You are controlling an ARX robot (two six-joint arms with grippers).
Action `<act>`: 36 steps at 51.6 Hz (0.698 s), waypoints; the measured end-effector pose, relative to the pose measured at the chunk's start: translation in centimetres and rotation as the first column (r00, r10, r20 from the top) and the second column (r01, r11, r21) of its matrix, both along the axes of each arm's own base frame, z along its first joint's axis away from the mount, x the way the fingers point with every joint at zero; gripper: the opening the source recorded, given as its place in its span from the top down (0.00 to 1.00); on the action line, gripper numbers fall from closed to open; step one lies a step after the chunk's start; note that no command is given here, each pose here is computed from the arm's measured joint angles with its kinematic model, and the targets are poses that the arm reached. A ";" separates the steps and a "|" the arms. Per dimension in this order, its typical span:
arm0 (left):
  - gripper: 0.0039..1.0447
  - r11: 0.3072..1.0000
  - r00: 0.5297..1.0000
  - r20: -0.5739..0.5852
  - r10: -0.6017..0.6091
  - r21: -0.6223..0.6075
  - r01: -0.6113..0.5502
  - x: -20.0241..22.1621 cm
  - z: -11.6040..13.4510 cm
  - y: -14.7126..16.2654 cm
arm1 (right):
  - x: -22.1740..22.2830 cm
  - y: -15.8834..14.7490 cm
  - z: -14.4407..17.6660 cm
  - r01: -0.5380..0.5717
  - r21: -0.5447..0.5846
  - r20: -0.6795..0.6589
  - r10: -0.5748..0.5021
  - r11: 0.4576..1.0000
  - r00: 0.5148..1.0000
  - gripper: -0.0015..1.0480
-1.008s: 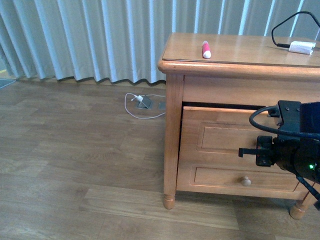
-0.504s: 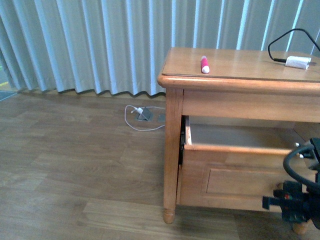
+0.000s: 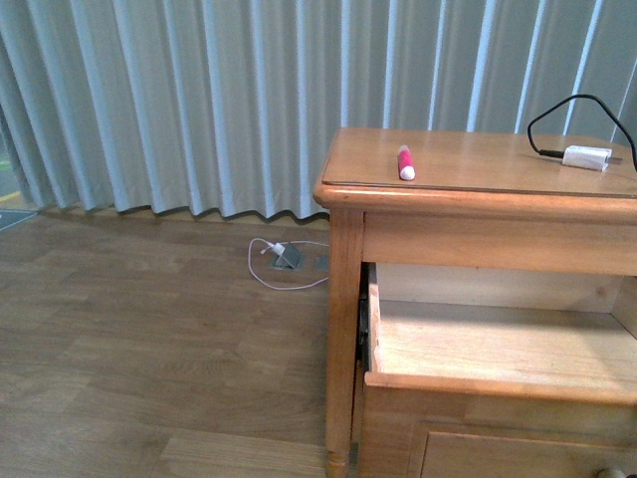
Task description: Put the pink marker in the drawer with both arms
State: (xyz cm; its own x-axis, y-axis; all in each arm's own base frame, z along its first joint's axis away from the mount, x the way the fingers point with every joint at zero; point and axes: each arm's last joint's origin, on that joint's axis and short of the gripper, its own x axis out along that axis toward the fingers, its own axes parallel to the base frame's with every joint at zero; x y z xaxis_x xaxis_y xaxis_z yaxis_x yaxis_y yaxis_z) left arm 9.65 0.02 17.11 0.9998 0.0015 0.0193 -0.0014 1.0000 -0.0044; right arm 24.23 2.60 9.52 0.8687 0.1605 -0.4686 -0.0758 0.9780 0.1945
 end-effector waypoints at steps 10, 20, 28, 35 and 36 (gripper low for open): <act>0.05 1.000 1.000 0.000 0.000 0.000 0.000 0.0 0.0 0.0 | -2.3 -0.9 2.8 0.009 0.013 -0.026 -0.008 1.000 1.000 0.17; 0.05 1.000 1.000 0.000 0.000 0.000 0.000 0.0 0.0 0.0 | -5.4 -2.7 6.2 0.000 0.043 -0.048 0.002 0.999 0.999 0.08; 0.05 1.000 1.000 0.000 0.000 0.000 0.000 0.0 0.0 0.0 | -7.7 -4.0 9.4 -0.027 0.066 -0.027 0.029 0.997 0.999 0.08; 0.05 1.000 1.000 0.000 0.000 0.000 0.000 0.0 0.0 0.0 | -9.8 -4.9 12.0 -0.056 0.088 -0.001 0.057 0.995 0.998 0.08; 0.05 1.000 1.000 0.000 0.000 0.000 0.000 0.0 0.0 0.0 | -10.2 -5.0 12.3 -0.061 0.092 0.001 0.061 0.994 0.998 0.08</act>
